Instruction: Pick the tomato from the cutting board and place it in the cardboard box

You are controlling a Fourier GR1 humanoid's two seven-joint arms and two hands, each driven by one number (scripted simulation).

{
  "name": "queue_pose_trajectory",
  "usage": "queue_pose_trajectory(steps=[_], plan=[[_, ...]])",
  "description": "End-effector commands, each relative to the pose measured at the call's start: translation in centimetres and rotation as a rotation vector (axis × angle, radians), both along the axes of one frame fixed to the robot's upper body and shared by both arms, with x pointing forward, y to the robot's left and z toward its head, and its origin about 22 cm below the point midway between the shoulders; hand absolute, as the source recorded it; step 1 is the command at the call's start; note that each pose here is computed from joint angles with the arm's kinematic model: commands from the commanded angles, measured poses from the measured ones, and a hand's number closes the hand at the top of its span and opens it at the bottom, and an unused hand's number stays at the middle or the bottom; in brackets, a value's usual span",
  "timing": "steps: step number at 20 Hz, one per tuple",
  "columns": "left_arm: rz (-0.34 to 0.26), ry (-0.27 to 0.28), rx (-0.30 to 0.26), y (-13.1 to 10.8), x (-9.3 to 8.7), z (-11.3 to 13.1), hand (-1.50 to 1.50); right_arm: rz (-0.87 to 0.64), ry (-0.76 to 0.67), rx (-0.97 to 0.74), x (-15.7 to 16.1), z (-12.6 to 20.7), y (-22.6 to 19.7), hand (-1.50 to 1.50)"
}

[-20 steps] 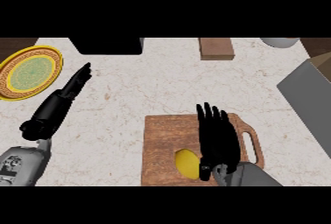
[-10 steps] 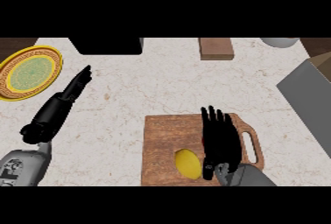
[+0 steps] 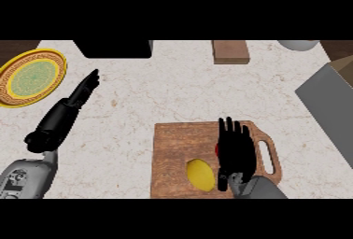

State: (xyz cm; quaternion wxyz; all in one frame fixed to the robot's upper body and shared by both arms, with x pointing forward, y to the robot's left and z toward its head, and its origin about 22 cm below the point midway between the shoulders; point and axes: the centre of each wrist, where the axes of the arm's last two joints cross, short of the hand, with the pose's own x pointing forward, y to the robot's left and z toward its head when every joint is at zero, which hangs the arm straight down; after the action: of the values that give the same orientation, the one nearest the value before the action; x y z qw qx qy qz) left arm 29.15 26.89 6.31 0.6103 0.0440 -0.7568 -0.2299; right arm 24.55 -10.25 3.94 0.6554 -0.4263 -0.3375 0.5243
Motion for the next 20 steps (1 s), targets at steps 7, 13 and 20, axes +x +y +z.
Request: queue_pose_trajectory(steps=[7,13,20], plan=[[0.011,0.003,0.009,-0.4,0.1,0.6,0.0,-0.076,0.046,-0.017,-0.5,-3.4,-0.5,-1.5],[0.002,0.009,-0.004,0.1,0.0,1.4,0.0,0.098,-0.063,-0.056,1.6,-2.6,-2.3,1.5],[0.0,-0.008,-0.003,-0.8,0.2,1.4,0.0,0.152,-0.168,-0.1,0.7,-4.2,-0.3,1.5]])
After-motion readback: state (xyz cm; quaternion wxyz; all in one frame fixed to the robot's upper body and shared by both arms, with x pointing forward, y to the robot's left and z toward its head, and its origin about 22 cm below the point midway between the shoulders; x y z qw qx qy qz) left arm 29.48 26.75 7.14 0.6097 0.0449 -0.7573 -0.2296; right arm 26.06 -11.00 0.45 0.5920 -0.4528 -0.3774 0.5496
